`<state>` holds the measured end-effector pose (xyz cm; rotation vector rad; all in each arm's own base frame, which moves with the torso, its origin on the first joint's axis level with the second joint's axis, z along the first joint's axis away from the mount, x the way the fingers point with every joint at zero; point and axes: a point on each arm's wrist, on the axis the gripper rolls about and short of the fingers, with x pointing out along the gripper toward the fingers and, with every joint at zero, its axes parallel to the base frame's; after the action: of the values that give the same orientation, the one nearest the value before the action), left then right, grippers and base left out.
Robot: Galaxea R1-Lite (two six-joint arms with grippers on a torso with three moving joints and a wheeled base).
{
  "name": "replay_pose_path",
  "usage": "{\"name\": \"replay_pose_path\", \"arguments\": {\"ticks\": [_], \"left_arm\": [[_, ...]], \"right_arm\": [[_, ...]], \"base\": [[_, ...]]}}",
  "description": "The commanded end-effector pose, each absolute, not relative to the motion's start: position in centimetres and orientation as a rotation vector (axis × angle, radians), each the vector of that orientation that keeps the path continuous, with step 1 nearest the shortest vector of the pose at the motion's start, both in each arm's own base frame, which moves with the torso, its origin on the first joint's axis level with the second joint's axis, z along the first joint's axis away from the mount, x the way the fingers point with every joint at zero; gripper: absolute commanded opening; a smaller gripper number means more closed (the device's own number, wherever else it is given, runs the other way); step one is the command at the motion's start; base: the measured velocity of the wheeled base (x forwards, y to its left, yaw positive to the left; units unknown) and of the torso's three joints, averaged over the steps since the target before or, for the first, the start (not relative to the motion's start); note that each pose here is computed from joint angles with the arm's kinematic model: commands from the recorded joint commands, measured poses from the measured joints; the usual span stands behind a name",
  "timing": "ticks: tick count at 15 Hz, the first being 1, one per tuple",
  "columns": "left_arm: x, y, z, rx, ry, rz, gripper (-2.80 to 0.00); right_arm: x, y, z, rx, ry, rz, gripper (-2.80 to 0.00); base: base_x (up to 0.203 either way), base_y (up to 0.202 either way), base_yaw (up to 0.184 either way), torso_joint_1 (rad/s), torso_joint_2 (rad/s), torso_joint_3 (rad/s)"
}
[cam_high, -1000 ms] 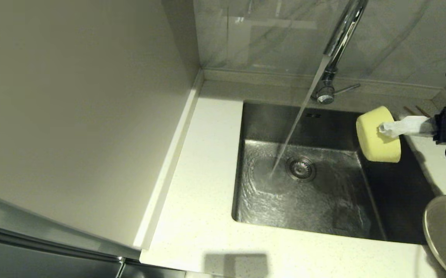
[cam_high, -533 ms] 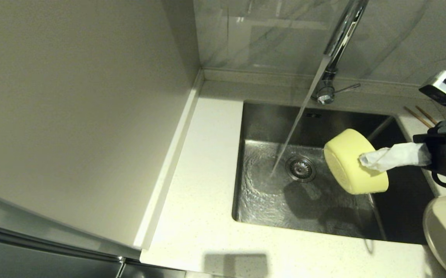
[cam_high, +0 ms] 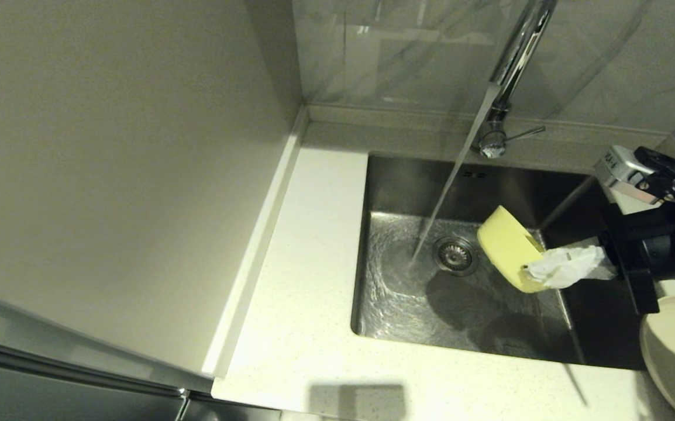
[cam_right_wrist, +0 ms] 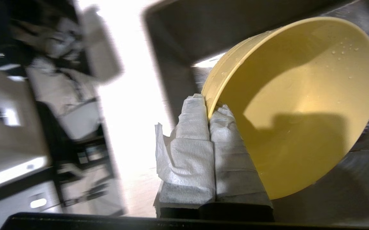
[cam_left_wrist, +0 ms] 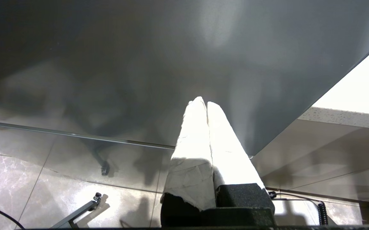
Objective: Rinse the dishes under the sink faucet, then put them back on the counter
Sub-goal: Rinse the bowl
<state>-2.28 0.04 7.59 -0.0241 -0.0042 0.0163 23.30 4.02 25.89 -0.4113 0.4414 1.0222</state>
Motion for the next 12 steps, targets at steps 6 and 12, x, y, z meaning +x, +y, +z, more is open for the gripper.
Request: {"name": "replay_pose_path", "arguments": {"ticks": [6, 12], "left_arm": [[-2.3, 0.0, 7.6, -0.025, -0.006, 0.017, -2.80], [-2.3, 0.0, 7.6, -0.025, -0.006, 0.017, -2.80]], "right_arm": [[25.8, 6.1, 25.7, -0.640, 0.261, 0.992, -2.80], [26.7, 8.5, 25.2, -0.645, 0.254, 1.072, -2.80]], "base": [[0.000, 0.000, 0.000, 0.000, 0.00, 0.000], [0.000, 0.000, 0.000, 0.000, 0.00, 0.000]]}}
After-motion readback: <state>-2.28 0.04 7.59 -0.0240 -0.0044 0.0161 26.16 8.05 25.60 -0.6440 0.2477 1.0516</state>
